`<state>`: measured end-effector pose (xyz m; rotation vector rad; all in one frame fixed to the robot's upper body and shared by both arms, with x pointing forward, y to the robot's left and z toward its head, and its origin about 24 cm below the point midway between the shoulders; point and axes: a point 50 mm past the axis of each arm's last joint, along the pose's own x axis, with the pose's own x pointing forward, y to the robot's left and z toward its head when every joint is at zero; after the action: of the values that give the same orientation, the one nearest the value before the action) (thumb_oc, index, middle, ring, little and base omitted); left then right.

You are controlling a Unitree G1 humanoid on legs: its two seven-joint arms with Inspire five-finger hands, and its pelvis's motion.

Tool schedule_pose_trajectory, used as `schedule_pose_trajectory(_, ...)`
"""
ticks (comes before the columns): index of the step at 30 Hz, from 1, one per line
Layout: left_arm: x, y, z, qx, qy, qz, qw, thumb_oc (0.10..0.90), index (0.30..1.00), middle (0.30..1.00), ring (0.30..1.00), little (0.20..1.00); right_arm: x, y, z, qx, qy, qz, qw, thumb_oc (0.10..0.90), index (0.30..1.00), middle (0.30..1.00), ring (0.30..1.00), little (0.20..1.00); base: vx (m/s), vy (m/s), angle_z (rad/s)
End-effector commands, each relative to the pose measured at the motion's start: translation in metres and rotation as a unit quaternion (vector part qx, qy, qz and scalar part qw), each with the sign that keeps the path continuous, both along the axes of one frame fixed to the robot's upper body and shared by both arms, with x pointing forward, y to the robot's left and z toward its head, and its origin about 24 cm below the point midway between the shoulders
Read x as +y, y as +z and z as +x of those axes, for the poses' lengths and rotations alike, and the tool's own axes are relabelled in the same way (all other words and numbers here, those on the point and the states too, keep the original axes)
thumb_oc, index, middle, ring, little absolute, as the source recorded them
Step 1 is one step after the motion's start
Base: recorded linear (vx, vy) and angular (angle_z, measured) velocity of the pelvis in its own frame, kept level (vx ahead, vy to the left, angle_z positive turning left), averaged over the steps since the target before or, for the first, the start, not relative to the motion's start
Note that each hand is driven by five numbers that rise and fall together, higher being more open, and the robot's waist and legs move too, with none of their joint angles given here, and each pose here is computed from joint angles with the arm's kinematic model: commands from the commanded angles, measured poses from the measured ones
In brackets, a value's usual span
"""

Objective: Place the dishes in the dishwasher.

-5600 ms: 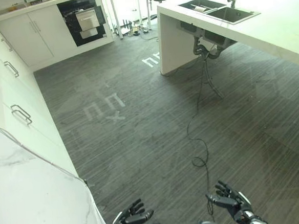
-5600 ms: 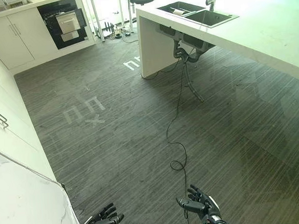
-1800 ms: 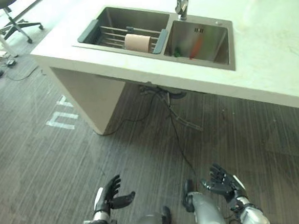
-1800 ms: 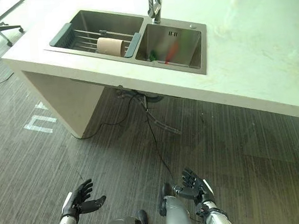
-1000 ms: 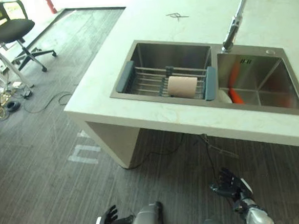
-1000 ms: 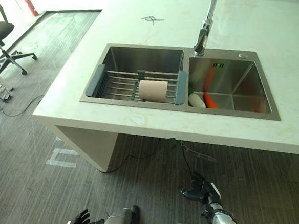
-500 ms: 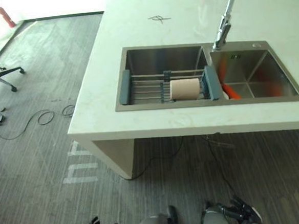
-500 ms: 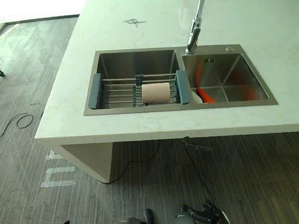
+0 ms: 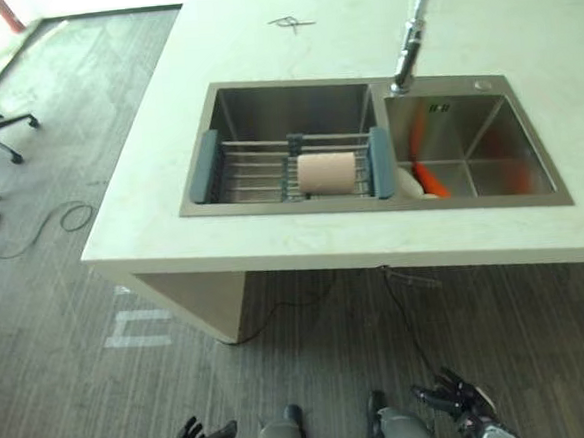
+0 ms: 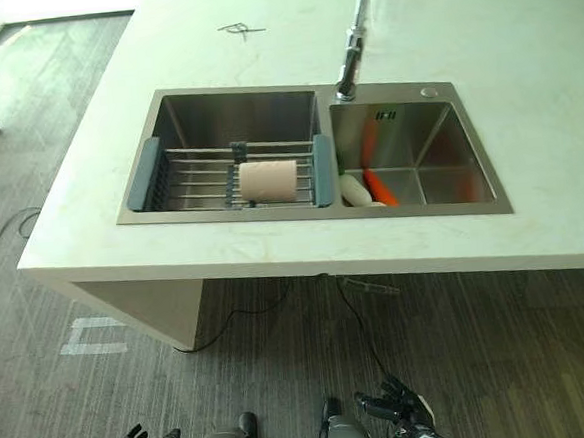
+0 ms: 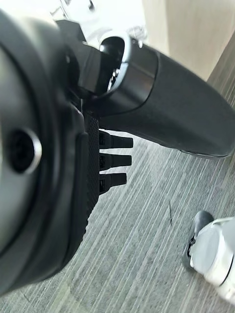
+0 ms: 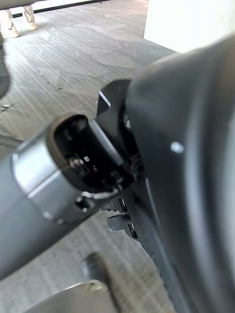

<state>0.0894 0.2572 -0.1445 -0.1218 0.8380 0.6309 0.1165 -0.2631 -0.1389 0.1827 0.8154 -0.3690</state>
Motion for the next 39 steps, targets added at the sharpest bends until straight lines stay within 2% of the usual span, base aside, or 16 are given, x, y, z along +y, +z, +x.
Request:
schedule_pose_trajectory(1, 0.016, 0.009, -0.004, -0.035, 0.030, 0.032, 0.998, 0.800, 0.900, 0.900, 0.900, 0.900, -0.038, 0.016, -0.002, -0.034, -0.062, -0.057, 0.996, 0.800, 0.900, 0.900, 0.900, 0.900, 0.11, 0.031, 0.53)
schedule_pose_trajectory(3, 0.017, 0.009, -0.007, -0.035, 0.038, 0.032, 0.998, 0.800, 0.900, 0.900, 0.900, 0.900, -0.038, 0.016, -0.002, -0.035, -0.072, -0.062, 0.995, 0.800, 0.900, 0.900, 0.900, 0.900, 0.05, 0.069, 0.19)
schedule_pose_trajectory(5, 0.027, 0.013, -0.011, -0.068, 0.121, 0.035, 0.990, 0.800, 0.900, 0.900, 0.900, 0.900, -0.053, 0.019, -0.012, -0.046, -0.175, -0.058, 0.982, 0.800, 0.900, 0.900, 0.900, 0.900, 0.04, 0.138, -0.15)
schedule_pose_trajectory(7, 0.035, 0.018, -0.009, -0.086, 0.144, 0.049, 0.985, 0.800, 0.900, 0.900, 0.900, 0.900, -0.056, 0.019, -0.018, -0.042, -0.186, -0.053, 0.980, 0.800, 0.900, 0.900, 0.900, 0.900, 0.10, 0.129, 0.00)
schedule_pose_trajectory(8, 0.049, 0.029, -0.005, -0.117, 0.171, 0.084, 0.975, 0.800, 0.900, 0.900, 0.900, 0.900, -0.055, 0.017, -0.021, -0.029, -0.167, -0.070, 0.983, 0.800, 0.900, 0.900, 0.900, 0.900, 0.13, 0.139, 0.04)
schedule_pose_trajectory(12, 0.065, 0.044, -0.001, -0.155, 0.200, 0.135, 0.958, 0.800, 0.900, 0.900, 0.900, 0.900, -0.056, 0.015, -0.028, -0.016, -0.182, -0.067, 0.981, 0.800, 0.900, 0.900, 0.900, 0.900, 0.11, 0.068, -0.02)
schedule_pose_trajectory(18, 0.104, 0.098, 0.008, -0.228, 0.247, 0.311, 0.889, 0.800, 0.900, 0.900, 0.900, 0.900, -0.061, 0.018, -0.033, -0.032, -0.163, -0.061, 0.984, 0.800, 0.900, 0.900, 0.900, 0.900, 0.09, 0.037, -0.06)
schedule_pose_trajectory(22, 0.133, 0.152, 0.019, -0.292, 0.260, 0.414, 0.822, 0.800, 0.900, 0.900, 0.900, 0.900, -0.060, 0.018, -0.033, -0.025, -0.159, -0.061, 0.985, 0.800, 0.900, 0.900, 0.900, 0.900, 0.01, 0.040, -0.03)
schedule_pose_trajectory(23, 0.152, 0.189, 0.025, -0.334, 0.251, 0.458, 0.784, 0.800, 0.900, 0.900, 0.900, 0.900, -0.059, 0.016, -0.036, -0.014, -0.154, -0.066, 0.986, 0.800, 0.900, 0.900, 0.900, 0.900, 0.03, 0.042, -0.09)
schedule_pose_trajectory(25, 0.164, 0.226, 0.033, -0.376, 0.226, 0.494, 0.750, 0.800, 0.900, 0.900, 0.900, 0.900, -0.056, 0.014, -0.038, -0.002, -0.152, -0.068, 0.986, 0.800, 0.900, 0.900, 0.900, 0.900, 0.02, 0.020, -0.03)
schedule_pose_trajectory(27, 0.173, 0.267, 0.044, -0.422, 0.169, 0.521, 0.723, 0.800, 0.900, 0.900, 0.900, 0.900, -0.054, 0.012, -0.040, 0.008, -0.153, -0.068, 0.986, 0.800, 0.900, 0.900, 0.900, 0.900, 0.00, 0.000, 0.00)
schedule_pose_trajectory(30, 0.170, 0.316, 0.069, -0.476, 0.086, 0.524, 0.701, 0.800, 0.900, 0.900, 0.900, 0.900, -0.047, 0.009, -0.040, 0.016, -0.140, -0.064, 0.988, 0.800, 0.900, 0.900, 0.900, 0.900, 0.00, 0.000, 0.00)
schedule_pose_trajectory(32, 0.153, 0.353, 0.090, -0.524, 0.008, 0.526, 0.670, 0.800, 0.900, 0.900, 0.900, 0.900, -0.040, 0.008, -0.035, 0.015, -0.123, -0.056, 0.991, 0.800, 0.900, 0.900, 0.900, 0.900, -0.03, -0.037, -0.06)
schedule_pose_trajectory(33, 0.137, 0.373, 0.102, -0.558, -0.055, 0.512, 0.651, 0.800, 0.900, 0.900, 0.900, 0.900, -0.037, 0.007, -0.030, 0.009, -0.122, -0.048, 0.991, 0.800, 0.900, 0.900, 0.900, 0.900, -0.03, -0.022, -0.10)
schedule_pose_trajectory(36, 0.113, 0.395, 0.120, -0.596, -0.158, 0.468, 0.633, 0.800, 0.900, 0.900, 0.900, 0.900, -0.038, 0.009, -0.026, 0.002, -0.126, -0.040, 0.991, 0.800, 0.900, 0.900, 0.900, 0.900, -0.05, 0.006, -0.09)
schedule_pose_trajectory(39, 0.095, 0.413, 0.130, -0.610, -0.214, 0.464, 0.605, 0.800, 0.900, 0.900, 0.900, 0.900, -0.040, 0.010, -0.025, 0.005, -0.123, -0.044, 0.991, 0.800, 0.900, 0.900, 0.900, 0.900, -0.02, 0.004, -0.16)
